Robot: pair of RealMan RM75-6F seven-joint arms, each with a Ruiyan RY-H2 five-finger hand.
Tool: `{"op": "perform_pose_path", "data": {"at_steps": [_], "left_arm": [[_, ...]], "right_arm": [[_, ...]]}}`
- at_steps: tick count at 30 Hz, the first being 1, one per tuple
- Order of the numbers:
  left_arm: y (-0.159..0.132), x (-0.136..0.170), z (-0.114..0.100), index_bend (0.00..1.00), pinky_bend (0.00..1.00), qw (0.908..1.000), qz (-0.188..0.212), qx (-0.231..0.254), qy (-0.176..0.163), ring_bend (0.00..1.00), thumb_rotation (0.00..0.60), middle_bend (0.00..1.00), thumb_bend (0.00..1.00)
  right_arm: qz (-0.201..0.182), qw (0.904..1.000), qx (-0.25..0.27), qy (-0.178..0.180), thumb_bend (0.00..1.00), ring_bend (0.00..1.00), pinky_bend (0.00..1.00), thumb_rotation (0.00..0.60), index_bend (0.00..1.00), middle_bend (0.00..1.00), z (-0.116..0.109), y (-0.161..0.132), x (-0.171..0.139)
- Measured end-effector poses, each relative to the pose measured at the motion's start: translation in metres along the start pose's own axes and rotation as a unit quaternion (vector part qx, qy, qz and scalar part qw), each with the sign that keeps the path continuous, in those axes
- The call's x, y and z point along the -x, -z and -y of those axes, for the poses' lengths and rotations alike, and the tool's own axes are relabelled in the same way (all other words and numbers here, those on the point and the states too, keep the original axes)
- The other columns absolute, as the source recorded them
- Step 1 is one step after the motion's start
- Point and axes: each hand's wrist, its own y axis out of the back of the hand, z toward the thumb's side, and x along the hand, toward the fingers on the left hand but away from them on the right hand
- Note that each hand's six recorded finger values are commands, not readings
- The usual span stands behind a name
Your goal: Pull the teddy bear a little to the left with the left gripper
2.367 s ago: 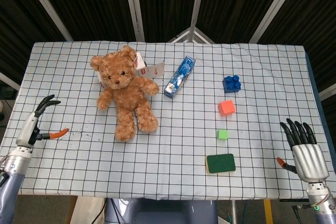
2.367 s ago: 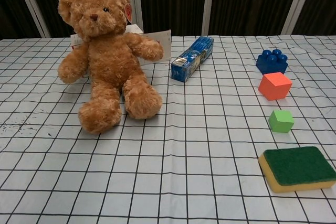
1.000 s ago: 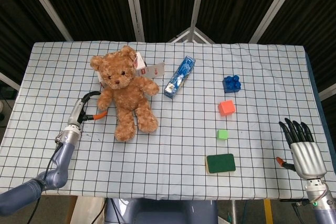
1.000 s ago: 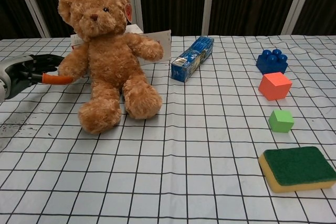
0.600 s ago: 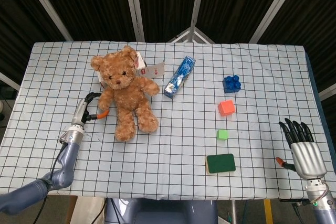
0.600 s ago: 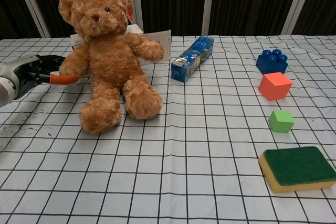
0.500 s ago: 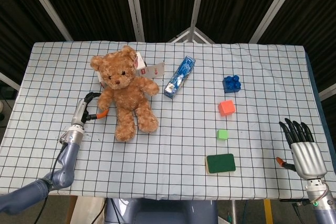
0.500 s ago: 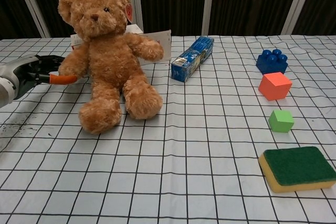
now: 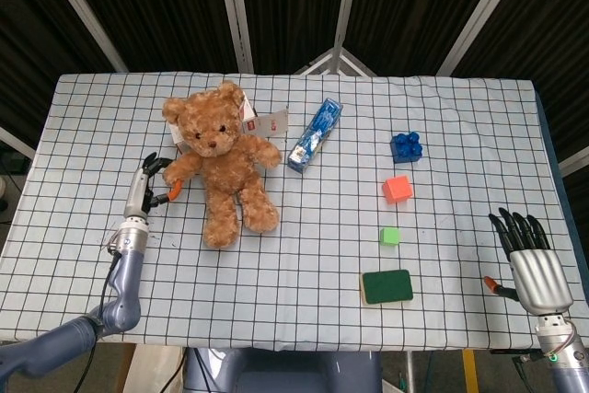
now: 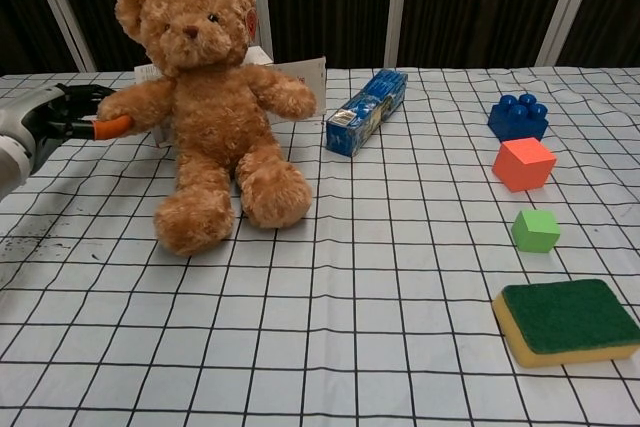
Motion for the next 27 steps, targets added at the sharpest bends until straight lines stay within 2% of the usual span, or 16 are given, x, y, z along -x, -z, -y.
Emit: {"op": "perform_pose_path", "data": {"at_steps": [8, 15, 22, 27], "left_arm": [[-0.011, 0.004, -0.001, 0.42, 0.0, 0.9999, 0.013, -0.004, -0.006, 0.0, 0.6, 0.38, 0.55], [0.01, 0.003, -0.012, 0.41, 0.0, 0.9996, -0.019, -0.02, -0.011, 0.0, 0.6, 0.38, 0.55], [0.017, 0.0, -0.019, 0.41, 0.0, 0.9991, -0.03, -0.025, -0.017, 0.0, 0.6, 0.38, 0.55], [0.01, 0.001, -0.02, 0.42, 0.0, 0.9995, -0.011, -0.023, -0.02, 0.0, 0.6, 0.39, 0.56]], "right_arm": [[0.0, 1.0, 0.0, -0.001, 0.1, 0.0, 0.0, 0.6, 0.0, 0.0, 0.0, 0.0, 0.0], [0.001, 1.0, 0.001, -0.002, 0.1, 0.0, 0.0, 0.6, 0.0, 0.0, 0.001, 0.0, -0.001], [0.0, 1.0, 0.0, -0.005, 0.1, 0.0, 0.0, 0.6, 0.0, 0.0, 0.001, -0.001, -0.001], [-0.001, 1.0, -0.001, -0.005, 0.1, 0.0, 0.0, 0.6, 0.0, 0.0, 0.001, -0.002, -0.001]]}}
